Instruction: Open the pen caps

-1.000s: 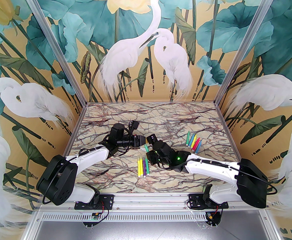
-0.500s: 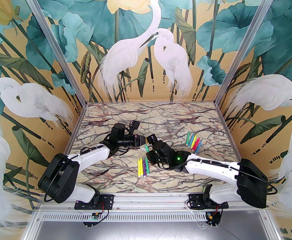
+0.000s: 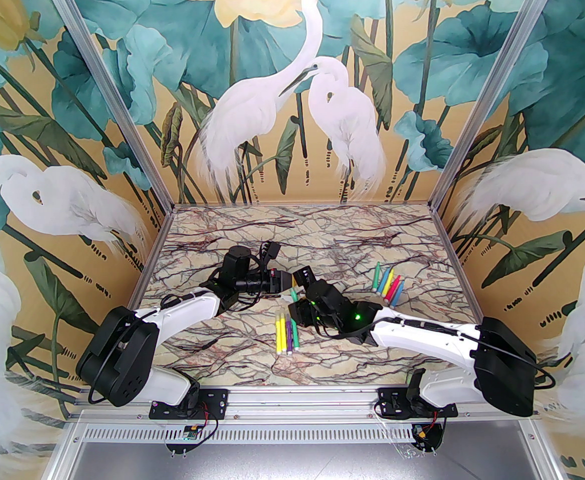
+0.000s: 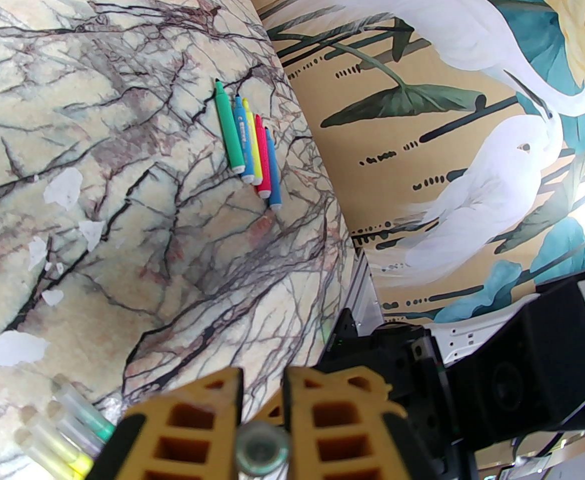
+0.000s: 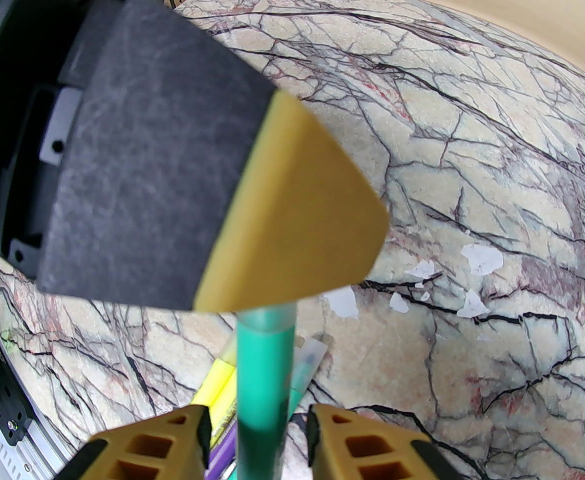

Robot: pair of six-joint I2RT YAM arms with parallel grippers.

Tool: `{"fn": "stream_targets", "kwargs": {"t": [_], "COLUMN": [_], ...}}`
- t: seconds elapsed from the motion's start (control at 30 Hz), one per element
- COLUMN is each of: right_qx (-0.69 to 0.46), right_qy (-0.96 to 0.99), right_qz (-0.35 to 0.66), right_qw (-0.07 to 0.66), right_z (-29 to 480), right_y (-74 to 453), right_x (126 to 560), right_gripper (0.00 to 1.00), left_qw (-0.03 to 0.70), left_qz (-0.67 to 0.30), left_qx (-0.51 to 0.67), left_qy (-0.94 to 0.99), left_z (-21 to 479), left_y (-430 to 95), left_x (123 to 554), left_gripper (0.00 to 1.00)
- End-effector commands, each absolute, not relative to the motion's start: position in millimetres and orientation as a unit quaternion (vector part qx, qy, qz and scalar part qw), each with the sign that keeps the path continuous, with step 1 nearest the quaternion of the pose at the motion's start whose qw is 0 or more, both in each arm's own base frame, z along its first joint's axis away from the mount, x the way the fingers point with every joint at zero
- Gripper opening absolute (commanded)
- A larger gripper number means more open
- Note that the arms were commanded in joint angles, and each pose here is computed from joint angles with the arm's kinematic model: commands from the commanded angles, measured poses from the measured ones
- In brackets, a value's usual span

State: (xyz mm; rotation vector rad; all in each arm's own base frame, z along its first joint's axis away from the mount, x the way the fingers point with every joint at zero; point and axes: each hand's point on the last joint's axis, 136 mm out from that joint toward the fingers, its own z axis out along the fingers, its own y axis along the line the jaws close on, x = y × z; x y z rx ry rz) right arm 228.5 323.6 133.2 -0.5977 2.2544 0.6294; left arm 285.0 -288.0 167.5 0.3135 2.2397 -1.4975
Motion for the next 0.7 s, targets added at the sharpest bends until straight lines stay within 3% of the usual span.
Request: {"fn": "stream_targets", "kwargs": {"t": [0.0,0.67], "right_qx": [-0.232,-0.241], "right_qy": [0.870,0.869], "right_qz": [0.245,0.255], "right_qw": [0.359,0.348], "right_z": [132.7,131.5], "right_y": [328.0,324.4], "right_x": [229.9,220.6], "right_gripper": [0.34,0.14], "left_qw": [0.226,0.226], "left_qz": [-0.562,-0.568], "left_qx": [0.132,0.121], "left_qy": [0.785,0.782], "left_z": [192.3,192.7], "left_y": [-293.5,-294.5], "left_x": [280.9,283.9], "left_gripper": [0.06,0.02]}}
